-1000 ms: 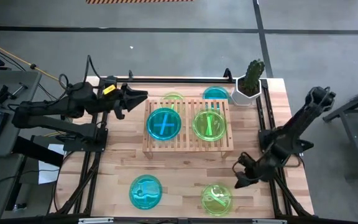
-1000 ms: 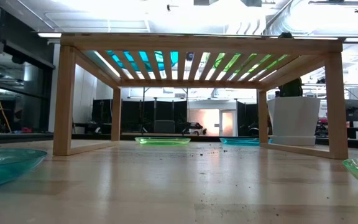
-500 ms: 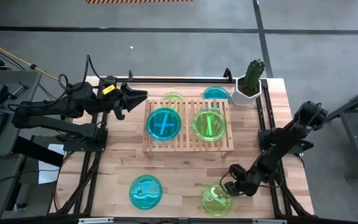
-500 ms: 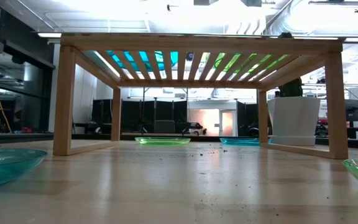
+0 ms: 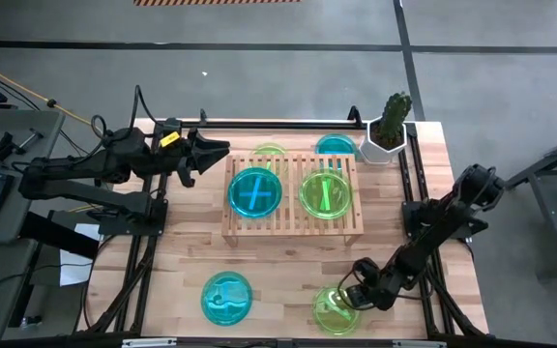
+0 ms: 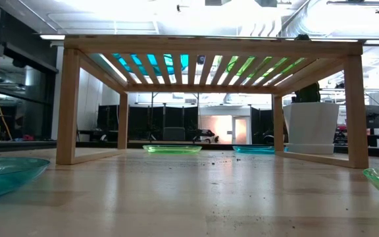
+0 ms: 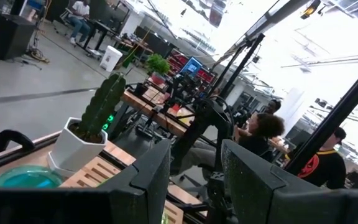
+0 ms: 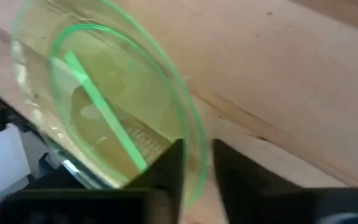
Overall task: Place and stack plates onto a shelf
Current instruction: Stack the green plate on top of the other green plate on the shelf
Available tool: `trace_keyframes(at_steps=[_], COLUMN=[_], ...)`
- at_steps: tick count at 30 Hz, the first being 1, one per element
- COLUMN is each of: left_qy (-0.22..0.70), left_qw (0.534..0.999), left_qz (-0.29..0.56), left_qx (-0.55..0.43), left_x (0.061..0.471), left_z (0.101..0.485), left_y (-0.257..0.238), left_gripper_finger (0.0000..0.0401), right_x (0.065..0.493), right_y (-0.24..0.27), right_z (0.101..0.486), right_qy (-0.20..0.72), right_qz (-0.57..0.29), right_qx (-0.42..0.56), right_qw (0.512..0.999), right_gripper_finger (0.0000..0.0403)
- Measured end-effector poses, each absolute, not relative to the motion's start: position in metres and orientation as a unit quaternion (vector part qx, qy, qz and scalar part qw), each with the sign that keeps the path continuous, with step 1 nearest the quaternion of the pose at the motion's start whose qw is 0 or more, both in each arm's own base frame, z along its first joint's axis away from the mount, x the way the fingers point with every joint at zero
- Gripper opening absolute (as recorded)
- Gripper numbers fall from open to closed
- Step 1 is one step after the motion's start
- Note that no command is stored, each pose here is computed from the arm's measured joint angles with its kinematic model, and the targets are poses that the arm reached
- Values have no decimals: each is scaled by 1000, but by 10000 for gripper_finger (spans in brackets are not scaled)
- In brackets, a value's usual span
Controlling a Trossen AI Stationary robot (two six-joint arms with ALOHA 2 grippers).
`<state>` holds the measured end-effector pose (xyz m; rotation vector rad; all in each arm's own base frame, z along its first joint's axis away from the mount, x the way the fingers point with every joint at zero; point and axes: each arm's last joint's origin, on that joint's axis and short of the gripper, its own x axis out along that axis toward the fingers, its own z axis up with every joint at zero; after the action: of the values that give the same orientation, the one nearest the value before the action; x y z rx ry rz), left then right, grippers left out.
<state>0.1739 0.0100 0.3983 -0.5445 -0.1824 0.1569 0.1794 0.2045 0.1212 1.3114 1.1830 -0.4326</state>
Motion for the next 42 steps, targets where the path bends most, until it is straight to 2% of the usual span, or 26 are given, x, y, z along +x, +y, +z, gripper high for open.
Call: trace_keyframes(at_steps=[2,3,8,15,18,25,29,37,42], left_qy=[-91,-92,-132,-173,-183,-175,-167,-166,-166], left_qw=[956,956,952,951,949,951,952,952,952], left_qz=[79,81,81,92,94,96,98,98,98], left_qx=[-268,-268,-263,-241,-239,-238,-237,-236,-237], left_x=[174,174,165,144,138,134,135,135,135], left_z=[398,399,408,418,420,419,417,417,417], left_y=[11,11,15,19,20,19,19,19,19], left_gripper_finger=[133,134,134,134,133,134,134,133,133], right_x=[179,179,177,174,171,172,178,196,208], right_y=[204,204,202,181,164,154,165,185,195], right_z=[121,121,141,212,231,224,208,161,134], right_qy=[517,516,515,477,498,505,516,548,550], right_qz=[-189,-186,-138,20,-5,-62,-65,-96,-101], right_qx=[566,567,572,591,579,560,550,512,510], right_qw=[614,615,623,651,646,654,653,654,654], right_gripper_finger=[30,16,2,0,0,3,39,181,219])
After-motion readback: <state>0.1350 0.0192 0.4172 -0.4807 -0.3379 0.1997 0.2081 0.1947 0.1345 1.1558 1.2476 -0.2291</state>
